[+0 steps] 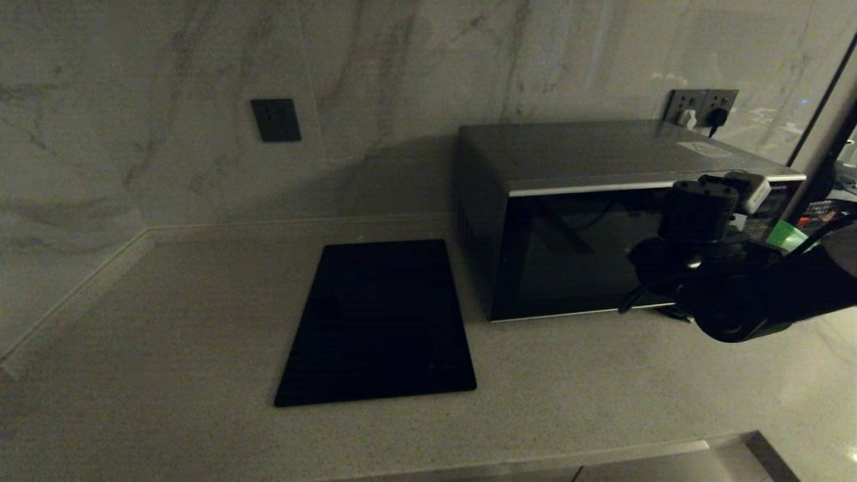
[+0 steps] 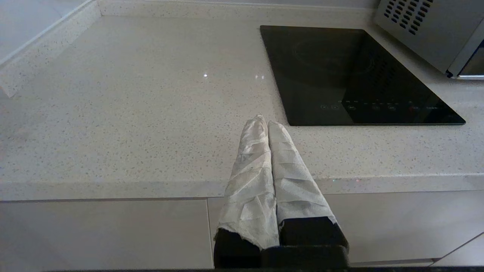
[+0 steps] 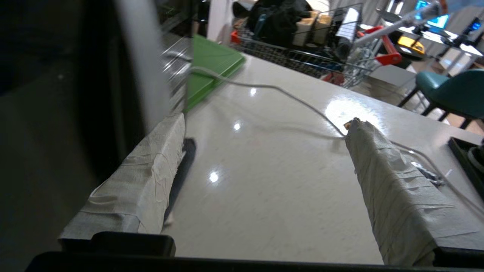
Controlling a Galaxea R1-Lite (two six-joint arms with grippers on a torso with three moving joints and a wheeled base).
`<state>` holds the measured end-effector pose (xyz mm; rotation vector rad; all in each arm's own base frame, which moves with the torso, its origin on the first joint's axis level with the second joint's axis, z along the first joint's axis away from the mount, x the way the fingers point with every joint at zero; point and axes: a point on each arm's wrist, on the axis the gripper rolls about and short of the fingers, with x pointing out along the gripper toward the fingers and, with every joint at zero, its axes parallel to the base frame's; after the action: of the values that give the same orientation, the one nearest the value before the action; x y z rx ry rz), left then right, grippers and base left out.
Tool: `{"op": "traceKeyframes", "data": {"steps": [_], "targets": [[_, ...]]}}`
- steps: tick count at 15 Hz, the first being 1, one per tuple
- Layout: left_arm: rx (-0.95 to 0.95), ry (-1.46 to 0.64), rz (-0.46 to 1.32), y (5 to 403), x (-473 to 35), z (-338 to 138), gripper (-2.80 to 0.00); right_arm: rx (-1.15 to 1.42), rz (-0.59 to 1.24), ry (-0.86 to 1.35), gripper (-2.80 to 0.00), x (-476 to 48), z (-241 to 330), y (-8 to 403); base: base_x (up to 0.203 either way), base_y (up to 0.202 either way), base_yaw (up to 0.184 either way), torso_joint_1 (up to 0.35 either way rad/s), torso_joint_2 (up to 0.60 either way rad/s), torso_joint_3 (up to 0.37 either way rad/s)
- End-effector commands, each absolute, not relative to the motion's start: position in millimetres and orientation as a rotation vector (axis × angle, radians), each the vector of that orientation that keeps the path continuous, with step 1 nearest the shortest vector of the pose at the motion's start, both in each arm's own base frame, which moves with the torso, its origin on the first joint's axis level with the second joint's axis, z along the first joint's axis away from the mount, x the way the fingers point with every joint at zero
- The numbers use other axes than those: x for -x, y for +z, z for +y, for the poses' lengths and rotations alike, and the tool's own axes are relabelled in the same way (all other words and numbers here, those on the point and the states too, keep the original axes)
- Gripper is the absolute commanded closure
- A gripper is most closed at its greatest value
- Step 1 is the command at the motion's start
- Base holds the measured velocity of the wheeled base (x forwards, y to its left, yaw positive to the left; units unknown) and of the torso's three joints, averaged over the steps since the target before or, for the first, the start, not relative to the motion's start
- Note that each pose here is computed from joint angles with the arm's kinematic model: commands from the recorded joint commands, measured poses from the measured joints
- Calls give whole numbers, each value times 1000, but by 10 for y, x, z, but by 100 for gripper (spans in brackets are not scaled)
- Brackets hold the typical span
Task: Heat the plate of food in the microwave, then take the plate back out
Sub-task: Open the microwave oven
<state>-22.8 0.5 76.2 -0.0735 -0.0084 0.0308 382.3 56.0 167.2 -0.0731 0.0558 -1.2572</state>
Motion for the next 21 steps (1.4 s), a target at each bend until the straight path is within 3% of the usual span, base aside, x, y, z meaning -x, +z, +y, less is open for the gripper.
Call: {"op": "traceKeyframes", "data": {"steps": [1,21], "targets": [[74,32,-7,763,227,5,0,91,71,-1255,-280,-3866,602,1573,0,0,0,0,0,0],[74,32,-7,763,227,5,0,109,95,-1268,-280,-4375,315,1153,0,0,0,0,0,0]]}}
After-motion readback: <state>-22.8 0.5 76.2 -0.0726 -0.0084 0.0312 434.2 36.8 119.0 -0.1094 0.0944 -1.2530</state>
